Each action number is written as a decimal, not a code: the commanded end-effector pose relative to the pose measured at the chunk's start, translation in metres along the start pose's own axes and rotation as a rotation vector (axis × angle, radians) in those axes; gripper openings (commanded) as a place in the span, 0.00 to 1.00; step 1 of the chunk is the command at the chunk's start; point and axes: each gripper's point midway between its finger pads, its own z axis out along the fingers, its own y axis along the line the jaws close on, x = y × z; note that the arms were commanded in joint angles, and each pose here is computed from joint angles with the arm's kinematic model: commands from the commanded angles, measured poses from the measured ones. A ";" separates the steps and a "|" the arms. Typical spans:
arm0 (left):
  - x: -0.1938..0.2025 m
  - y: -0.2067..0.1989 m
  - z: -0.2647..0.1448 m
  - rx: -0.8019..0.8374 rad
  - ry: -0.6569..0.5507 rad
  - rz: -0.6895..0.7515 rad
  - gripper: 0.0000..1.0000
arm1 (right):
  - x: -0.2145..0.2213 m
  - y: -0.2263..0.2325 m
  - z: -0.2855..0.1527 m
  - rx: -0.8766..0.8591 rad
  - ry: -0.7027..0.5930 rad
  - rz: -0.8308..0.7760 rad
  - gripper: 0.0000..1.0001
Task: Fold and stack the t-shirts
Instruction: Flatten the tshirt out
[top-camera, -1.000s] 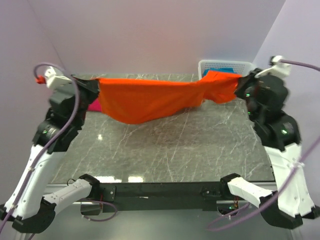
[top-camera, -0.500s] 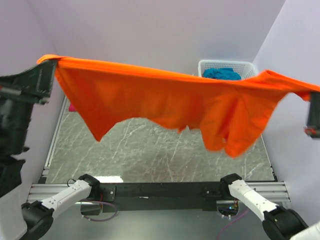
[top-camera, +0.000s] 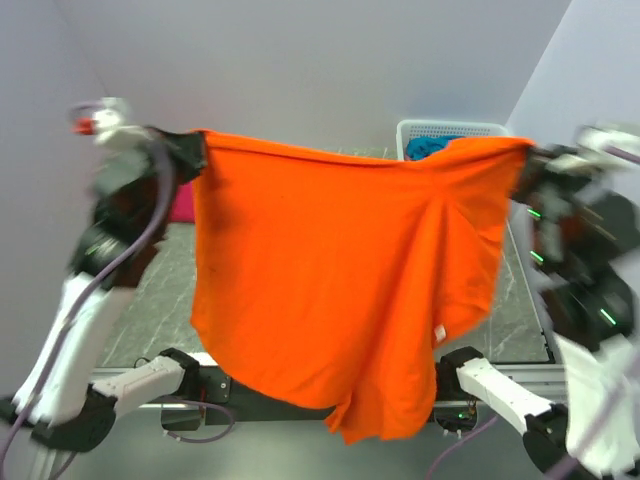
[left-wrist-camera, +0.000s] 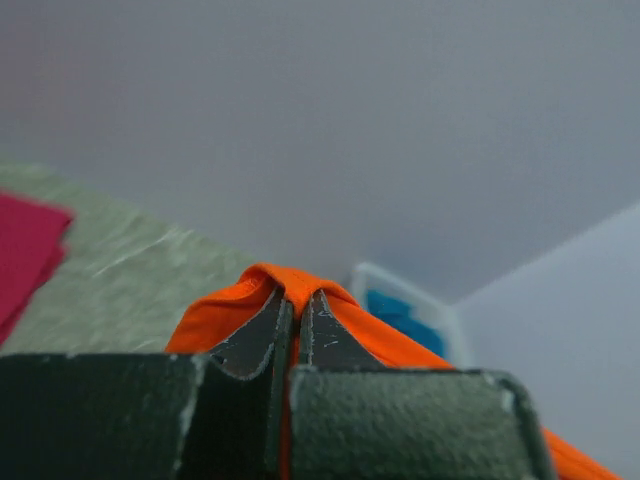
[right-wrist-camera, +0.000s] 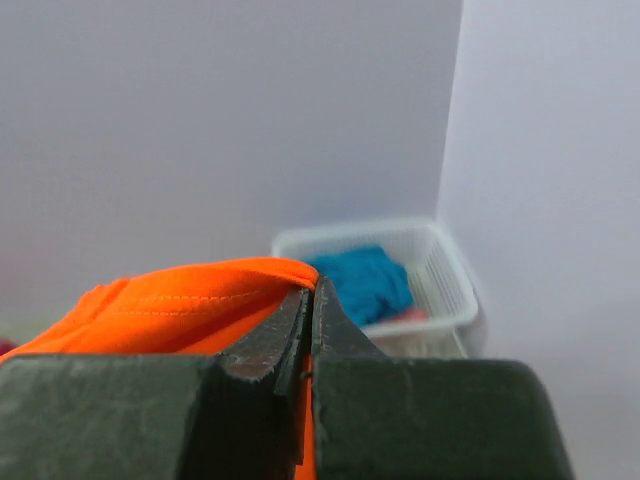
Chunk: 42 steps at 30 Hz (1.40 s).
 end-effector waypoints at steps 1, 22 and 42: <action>0.053 0.089 0.044 -0.356 -0.004 0.069 0.01 | 0.076 0.012 0.061 0.092 0.126 -0.126 0.00; 0.265 0.291 0.101 -0.715 0.519 0.094 0.99 | 0.415 0.126 0.087 -0.156 0.911 0.087 0.82; 0.341 0.345 0.050 -0.808 0.743 0.114 0.99 | 0.564 0.090 0.009 0.088 1.354 -0.063 0.82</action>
